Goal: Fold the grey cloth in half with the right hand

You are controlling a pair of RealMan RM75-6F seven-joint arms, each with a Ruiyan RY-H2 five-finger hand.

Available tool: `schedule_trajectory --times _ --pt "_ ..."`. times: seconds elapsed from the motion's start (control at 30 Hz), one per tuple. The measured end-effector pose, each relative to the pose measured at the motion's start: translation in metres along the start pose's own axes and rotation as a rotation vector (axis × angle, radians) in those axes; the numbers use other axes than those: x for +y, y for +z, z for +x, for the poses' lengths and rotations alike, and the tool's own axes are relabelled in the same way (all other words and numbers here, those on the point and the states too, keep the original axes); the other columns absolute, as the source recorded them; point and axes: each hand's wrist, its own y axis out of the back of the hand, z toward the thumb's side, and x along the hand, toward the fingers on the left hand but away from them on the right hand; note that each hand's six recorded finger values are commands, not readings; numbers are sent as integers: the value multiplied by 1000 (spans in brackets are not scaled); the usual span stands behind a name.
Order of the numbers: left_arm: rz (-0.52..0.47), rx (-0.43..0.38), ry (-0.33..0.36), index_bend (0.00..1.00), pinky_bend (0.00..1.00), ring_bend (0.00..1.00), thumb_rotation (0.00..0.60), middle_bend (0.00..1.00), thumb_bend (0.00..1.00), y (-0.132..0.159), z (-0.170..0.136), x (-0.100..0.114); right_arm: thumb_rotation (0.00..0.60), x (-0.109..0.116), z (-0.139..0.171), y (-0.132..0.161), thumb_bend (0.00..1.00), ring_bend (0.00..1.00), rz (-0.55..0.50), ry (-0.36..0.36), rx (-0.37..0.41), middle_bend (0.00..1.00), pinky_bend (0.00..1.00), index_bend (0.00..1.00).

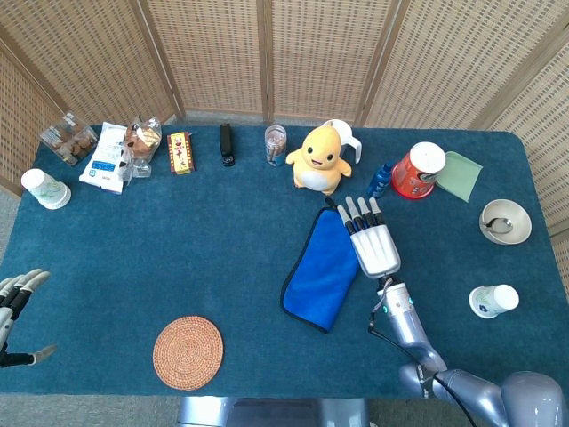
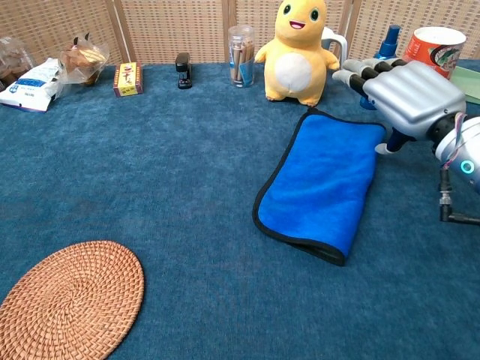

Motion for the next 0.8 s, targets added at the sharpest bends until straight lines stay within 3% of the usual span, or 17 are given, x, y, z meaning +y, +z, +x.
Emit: schedule_trajectory --times 0.8 --pt "-3 1 2 0 0 0 600 0 121 -1 0 1 600 -11 2 9 0 0 5 7 1 0 170 0"
